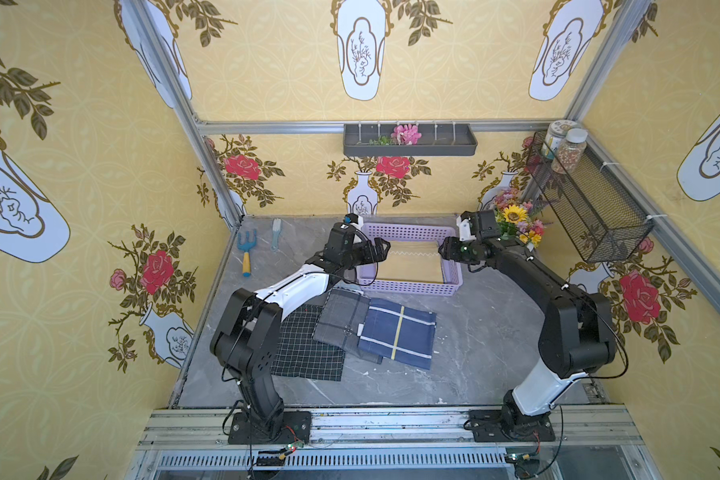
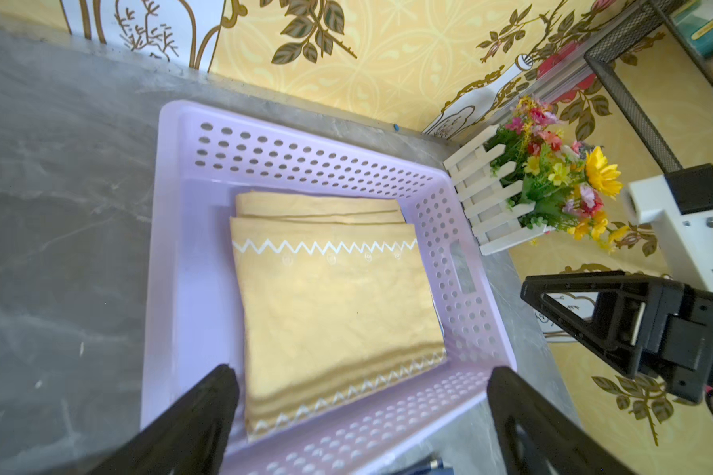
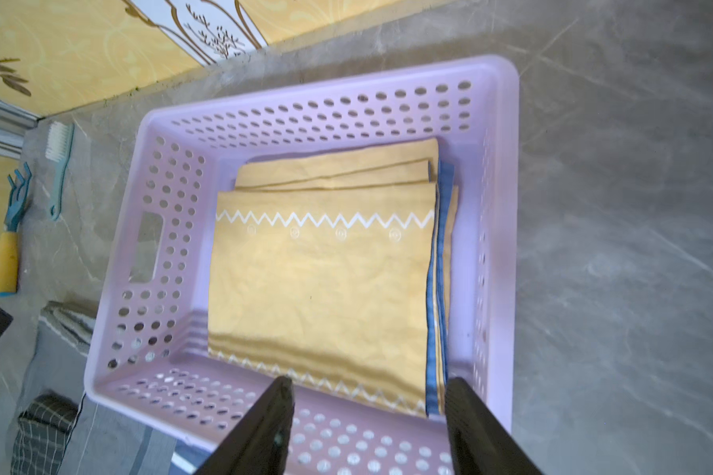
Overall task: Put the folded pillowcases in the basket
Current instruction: Place the pillowcase in the basket.
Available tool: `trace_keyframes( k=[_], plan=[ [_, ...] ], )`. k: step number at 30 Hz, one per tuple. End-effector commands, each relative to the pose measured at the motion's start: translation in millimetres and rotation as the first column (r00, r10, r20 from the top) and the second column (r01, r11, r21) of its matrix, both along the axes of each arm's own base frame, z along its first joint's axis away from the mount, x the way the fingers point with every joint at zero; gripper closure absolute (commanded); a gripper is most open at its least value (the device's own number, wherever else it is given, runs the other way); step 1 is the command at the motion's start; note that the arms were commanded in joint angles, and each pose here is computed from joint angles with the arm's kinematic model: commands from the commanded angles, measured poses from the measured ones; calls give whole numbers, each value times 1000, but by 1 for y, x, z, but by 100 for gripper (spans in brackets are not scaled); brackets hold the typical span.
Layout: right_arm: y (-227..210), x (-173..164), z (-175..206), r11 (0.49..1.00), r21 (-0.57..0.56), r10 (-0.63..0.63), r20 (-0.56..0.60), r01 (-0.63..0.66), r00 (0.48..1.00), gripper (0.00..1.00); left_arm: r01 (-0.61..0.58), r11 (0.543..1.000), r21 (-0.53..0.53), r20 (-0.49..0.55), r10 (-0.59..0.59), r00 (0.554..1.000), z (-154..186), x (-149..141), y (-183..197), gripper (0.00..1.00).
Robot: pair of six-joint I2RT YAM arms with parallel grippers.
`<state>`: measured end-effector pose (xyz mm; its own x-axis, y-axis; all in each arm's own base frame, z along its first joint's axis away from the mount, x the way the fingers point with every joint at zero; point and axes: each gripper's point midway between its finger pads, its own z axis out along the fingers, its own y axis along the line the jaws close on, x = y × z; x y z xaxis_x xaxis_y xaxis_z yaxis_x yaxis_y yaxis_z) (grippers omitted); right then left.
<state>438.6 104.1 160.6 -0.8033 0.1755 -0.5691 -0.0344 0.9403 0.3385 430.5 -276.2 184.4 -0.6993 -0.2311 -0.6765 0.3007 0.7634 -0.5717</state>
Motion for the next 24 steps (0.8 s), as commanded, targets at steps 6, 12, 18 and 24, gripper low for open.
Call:
trace_keyframes(
  k=[6,12,18,24],
  plan=[
    [8,-68,3,1000,-1,-19,-15,19,1000,1,-7,999,-31,-11,7,1000,-2,-53,26,0],
    [2,-116,2,999,22,-47,-46,48,998,3,-12,999,-37,-61,10,998,-19,-89,40,0],
    [8,-156,-7,992,115,-35,-98,47,995,3,7,1000,-7,-149,-8,989,-49,-122,38,0],
    [17,-177,-26,991,132,9,-141,10,990,3,35,998,56,-244,-20,970,-83,-146,26,0]
  ],
)
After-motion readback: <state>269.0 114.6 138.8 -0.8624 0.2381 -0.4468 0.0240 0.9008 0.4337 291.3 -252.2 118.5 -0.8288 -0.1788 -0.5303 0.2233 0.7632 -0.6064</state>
